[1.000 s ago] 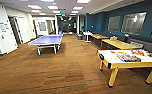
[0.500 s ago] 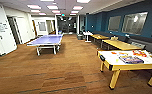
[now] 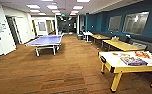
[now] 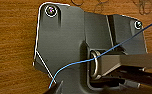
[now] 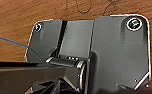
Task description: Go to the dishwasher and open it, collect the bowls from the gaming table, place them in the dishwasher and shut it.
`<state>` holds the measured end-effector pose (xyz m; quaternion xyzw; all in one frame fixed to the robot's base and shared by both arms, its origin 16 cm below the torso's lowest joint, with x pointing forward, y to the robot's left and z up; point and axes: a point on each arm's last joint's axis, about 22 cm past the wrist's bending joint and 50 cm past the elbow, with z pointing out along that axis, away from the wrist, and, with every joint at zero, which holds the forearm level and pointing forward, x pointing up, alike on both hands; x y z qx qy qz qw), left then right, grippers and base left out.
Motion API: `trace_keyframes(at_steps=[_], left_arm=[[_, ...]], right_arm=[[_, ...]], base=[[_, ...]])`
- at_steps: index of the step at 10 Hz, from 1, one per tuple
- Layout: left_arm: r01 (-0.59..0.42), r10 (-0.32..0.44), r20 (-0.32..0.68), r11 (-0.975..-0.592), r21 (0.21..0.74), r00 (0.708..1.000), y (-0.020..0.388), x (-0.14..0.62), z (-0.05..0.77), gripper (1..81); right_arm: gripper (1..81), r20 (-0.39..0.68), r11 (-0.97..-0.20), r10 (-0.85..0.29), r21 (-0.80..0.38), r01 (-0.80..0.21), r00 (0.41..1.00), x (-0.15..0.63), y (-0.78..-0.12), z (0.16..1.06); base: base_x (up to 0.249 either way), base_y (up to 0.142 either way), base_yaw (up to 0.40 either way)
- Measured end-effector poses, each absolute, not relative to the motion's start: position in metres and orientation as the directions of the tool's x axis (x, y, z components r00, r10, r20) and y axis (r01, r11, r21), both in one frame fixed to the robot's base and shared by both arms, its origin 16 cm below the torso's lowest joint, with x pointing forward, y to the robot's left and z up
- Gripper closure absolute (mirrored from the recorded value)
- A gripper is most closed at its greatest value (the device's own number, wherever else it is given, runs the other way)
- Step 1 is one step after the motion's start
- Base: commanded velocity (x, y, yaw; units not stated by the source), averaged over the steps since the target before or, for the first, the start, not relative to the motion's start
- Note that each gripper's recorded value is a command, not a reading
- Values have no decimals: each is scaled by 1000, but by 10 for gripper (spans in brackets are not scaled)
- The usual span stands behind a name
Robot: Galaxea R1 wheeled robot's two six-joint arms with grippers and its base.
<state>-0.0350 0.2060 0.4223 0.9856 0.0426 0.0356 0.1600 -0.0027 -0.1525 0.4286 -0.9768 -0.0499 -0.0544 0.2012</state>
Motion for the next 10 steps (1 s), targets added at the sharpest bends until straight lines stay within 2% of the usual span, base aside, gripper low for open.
trace_keyframes(at_steps=[10], left_arm=[[73,93,49,-944,321,994,202,-40,422,10]], right_arm=[[10,123,-914,76,-387,118,989,-5,-153,428]], base=[[148,0,0]])
